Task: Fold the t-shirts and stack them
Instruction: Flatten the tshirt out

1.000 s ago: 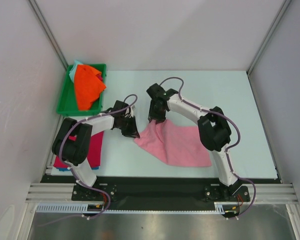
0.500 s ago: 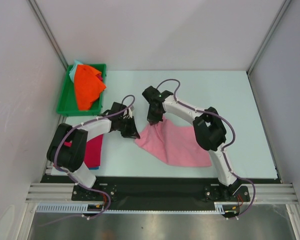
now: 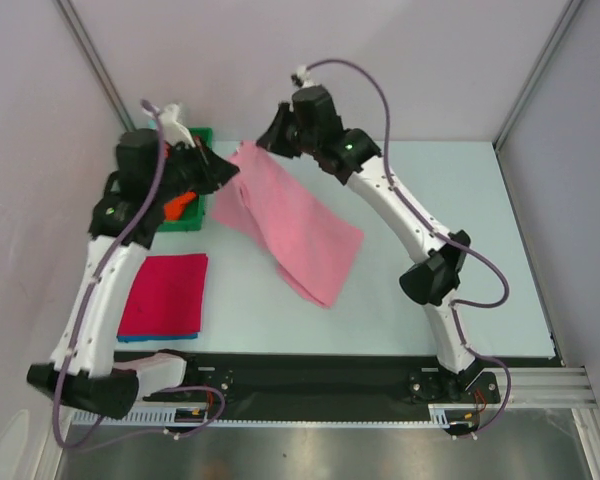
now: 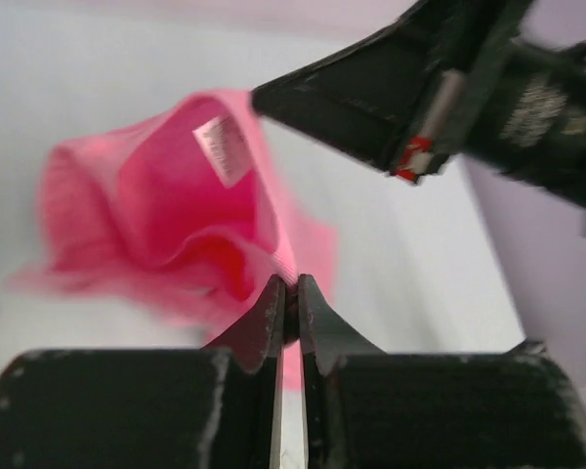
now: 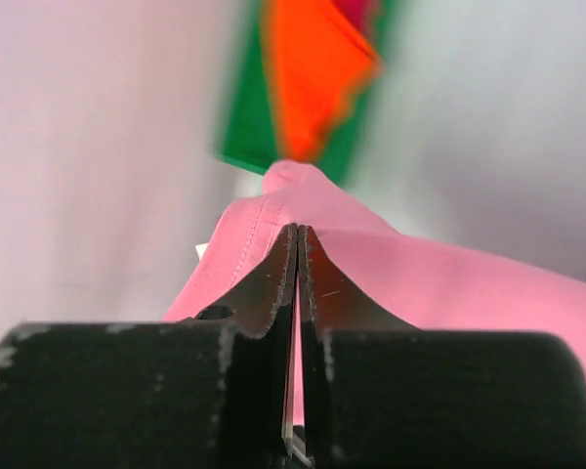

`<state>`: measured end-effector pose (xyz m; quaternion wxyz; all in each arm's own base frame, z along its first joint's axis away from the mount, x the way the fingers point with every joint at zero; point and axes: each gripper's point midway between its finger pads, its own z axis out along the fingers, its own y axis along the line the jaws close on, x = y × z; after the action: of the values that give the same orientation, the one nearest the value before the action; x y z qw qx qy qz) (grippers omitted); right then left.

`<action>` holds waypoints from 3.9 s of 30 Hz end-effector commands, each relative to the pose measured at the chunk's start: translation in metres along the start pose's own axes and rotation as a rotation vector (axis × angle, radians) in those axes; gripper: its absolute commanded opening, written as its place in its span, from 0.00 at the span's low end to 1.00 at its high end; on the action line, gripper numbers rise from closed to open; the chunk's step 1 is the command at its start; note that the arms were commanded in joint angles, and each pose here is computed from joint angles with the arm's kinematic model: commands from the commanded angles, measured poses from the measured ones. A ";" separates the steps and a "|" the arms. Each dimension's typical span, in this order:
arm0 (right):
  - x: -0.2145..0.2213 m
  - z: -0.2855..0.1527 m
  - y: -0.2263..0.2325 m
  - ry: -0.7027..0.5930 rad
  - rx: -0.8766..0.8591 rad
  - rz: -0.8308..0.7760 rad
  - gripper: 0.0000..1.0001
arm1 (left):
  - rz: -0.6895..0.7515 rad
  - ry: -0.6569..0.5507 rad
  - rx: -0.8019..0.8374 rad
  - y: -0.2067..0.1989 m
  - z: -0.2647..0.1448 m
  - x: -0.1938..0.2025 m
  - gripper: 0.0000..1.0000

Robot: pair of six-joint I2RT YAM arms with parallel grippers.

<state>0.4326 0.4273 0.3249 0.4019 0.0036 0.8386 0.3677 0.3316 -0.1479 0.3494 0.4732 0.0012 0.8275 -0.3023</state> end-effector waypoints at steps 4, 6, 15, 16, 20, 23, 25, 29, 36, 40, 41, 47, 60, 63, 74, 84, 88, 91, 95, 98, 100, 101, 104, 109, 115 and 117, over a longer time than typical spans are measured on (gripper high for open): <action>-0.109 -0.166 0.146 -0.362 -0.475 -0.025 0.00 | 0.173 -0.377 0.248 -0.109 -0.144 -0.085 0.00; -0.115 -0.192 0.134 -0.404 -0.425 -0.011 0.00 | 0.182 -0.421 0.327 -0.131 -0.169 -0.094 0.00; -0.080 -0.226 -0.048 -0.446 0.053 0.093 0.00 | 0.007 -0.160 0.680 -0.197 -0.116 -0.002 0.00; -0.069 -0.231 -0.089 -0.437 0.143 0.109 0.00 | 0.012 -0.065 0.651 -0.202 -0.085 0.019 0.00; -0.021 -0.243 -0.192 -0.337 0.386 0.146 0.00 | -0.004 0.194 0.687 -0.236 -0.022 0.115 0.00; 0.014 -0.272 -0.248 -0.274 0.573 0.167 0.00 | -0.018 0.417 0.623 -0.232 0.033 0.187 0.00; 0.028 -0.285 -0.269 -0.234 0.639 0.200 0.00 | 0.016 0.443 0.593 -0.233 0.058 0.202 0.00; 0.062 -0.315 -0.301 -0.154 0.758 0.239 0.00 | 0.045 0.625 0.490 -0.226 0.117 0.248 0.00; 0.085 -0.311 -0.297 -0.016 0.675 0.202 0.08 | 0.126 0.634 0.436 -0.214 0.096 0.244 0.94; 0.106 -0.290 -0.277 0.099 0.497 0.198 0.37 | 0.235 0.626 0.360 -0.175 0.055 0.237 0.84; 0.112 -0.287 -0.274 0.118 0.475 0.214 0.52 | 0.238 0.606 0.323 -0.164 0.050 0.235 0.79; 0.181 -0.276 -0.289 0.267 0.474 0.367 0.69 | 0.199 0.665 0.189 -0.085 0.031 0.282 0.96; 0.227 -0.268 -0.358 0.344 0.734 0.467 0.71 | 0.165 0.804 0.095 -0.040 0.081 0.345 0.90; 0.226 -0.263 -0.365 0.322 0.737 0.470 0.64 | 0.119 0.828 0.109 -0.037 0.088 0.351 0.81; 0.241 -0.247 -0.394 0.372 0.800 0.491 0.54 | 0.038 0.858 0.126 -0.026 0.102 0.356 0.57; 0.256 -0.246 -0.406 0.392 0.843 0.454 0.47 | 0.031 0.805 0.143 -0.037 0.104 0.321 0.04; 0.256 -0.236 -0.404 0.381 0.812 0.419 0.27 | 0.051 0.689 0.099 -0.040 0.098 0.272 0.00; 0.250 -0.232 -0.395 0.365 0.785 0.374 0.04 | 0.086 0.547 0.047 -0.043 0.084 0.212 0.00; 0.216 -0.226 -0.348 0.301 0.696 0.194 0.00 | 0.144 0.251 -0.030 -0.052 0.050 0.098 0.00; 0.187 -0.232 -0.292 0.237 0.548 0.044 0.00 | 0.164 0.013 -0.088 -0.055 0.002 0.012 0.00; 0.167 -0.246 -0.246 0.175 0.405 -0.047 0.00 | 0.232 -0.159 -0.083 -0.068 -0.040 -0.044 0.00; 0.164 -0.252 -0.241 0.155 0.383 -0.055 0.00 | 0.255 -0.216 -0.082 -0.073 -0.054 -0.061 0.00; 0.135 -0.275 -0.179 0.060 0.170 -0.117 0.00 | 0.328 -0.416 -0.074 -0.090 -0.109 -0.111 0.00; 0.091 -0.343 -0.055 -0.050 -0.289 -0.232 0.00 | 0.405 -0.829 0.052 -0.129 -0.242 -0.169 0.00; 0.064 -0.403 0.011 -0.112 -0.514 -0.254 0.00 | 0.434 -1.155 0.159 -0.152 -0.372 -0.191 0.00; 0.059 -0.407 0.018 -0.118 -0.534 -0.248 0.00 | 0.442 -1.203 0.198 -0.162 -0.396 -0.195 0.00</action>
<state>0.1188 0.2073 0.4648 0.5011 -0.1725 0.6696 0.5203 0.1196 -0.0601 0.6694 0.8407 0.0798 0.4754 -0.2465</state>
